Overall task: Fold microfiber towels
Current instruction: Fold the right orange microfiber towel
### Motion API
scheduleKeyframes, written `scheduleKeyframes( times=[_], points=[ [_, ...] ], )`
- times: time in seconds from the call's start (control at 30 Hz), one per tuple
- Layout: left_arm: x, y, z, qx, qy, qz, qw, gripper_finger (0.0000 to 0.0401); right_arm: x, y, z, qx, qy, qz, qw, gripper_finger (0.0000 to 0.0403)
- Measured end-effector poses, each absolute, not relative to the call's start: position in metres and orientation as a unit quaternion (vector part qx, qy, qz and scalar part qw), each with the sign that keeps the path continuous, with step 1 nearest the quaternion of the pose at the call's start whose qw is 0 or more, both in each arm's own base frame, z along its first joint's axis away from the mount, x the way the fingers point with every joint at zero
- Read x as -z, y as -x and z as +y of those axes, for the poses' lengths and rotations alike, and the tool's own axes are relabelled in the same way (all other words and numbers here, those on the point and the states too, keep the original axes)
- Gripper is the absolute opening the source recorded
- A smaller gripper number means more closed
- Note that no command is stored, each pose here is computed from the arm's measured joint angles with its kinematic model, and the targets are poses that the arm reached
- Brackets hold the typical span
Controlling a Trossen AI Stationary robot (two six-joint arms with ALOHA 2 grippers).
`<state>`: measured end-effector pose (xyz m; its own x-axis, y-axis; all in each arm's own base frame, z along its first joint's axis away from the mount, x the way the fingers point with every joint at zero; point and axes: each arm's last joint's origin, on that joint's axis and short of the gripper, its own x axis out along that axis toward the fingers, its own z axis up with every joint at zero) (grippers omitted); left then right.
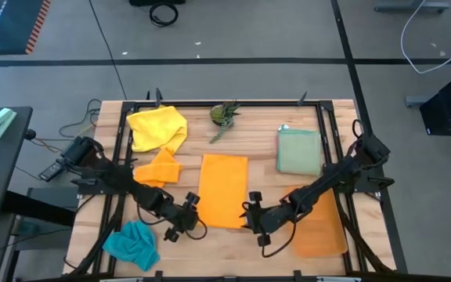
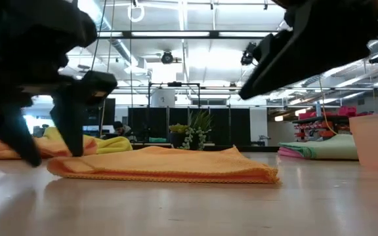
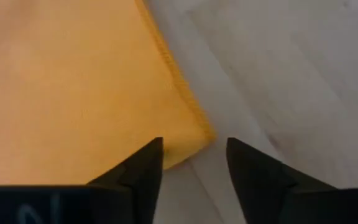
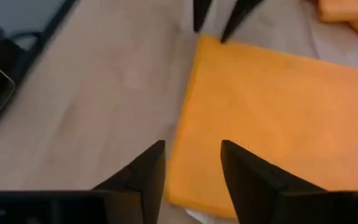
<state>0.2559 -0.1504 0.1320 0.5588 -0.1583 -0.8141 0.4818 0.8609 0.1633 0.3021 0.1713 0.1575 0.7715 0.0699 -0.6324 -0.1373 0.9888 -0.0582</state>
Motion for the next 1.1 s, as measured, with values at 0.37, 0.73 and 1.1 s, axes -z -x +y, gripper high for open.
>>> scheduleKeyframes(
  times=[0.37,0.73,1.1],
  points=[
    [-0.116,-0.260,-0.152,0.186,-0.174,0.453,0.854,0.0186,-0.134,-0.309,0.173,-0.077,0.049,0.351,0.932,0.0184],
    [-0.115,-0.258,-0.151,0.181,-0.162,0.463,0.853,0.0108,-0.100,-0.314,0.173,-0.095,0.039,0.387,0.916,0.0184],
    [-0.109,-0.259,-0.152,0.154,-0.128,0.476,0.856,0.0079,-0.085,-0.315,0.175,-0.070,0.031,0.397,0.914,0.0127]
  ],
)
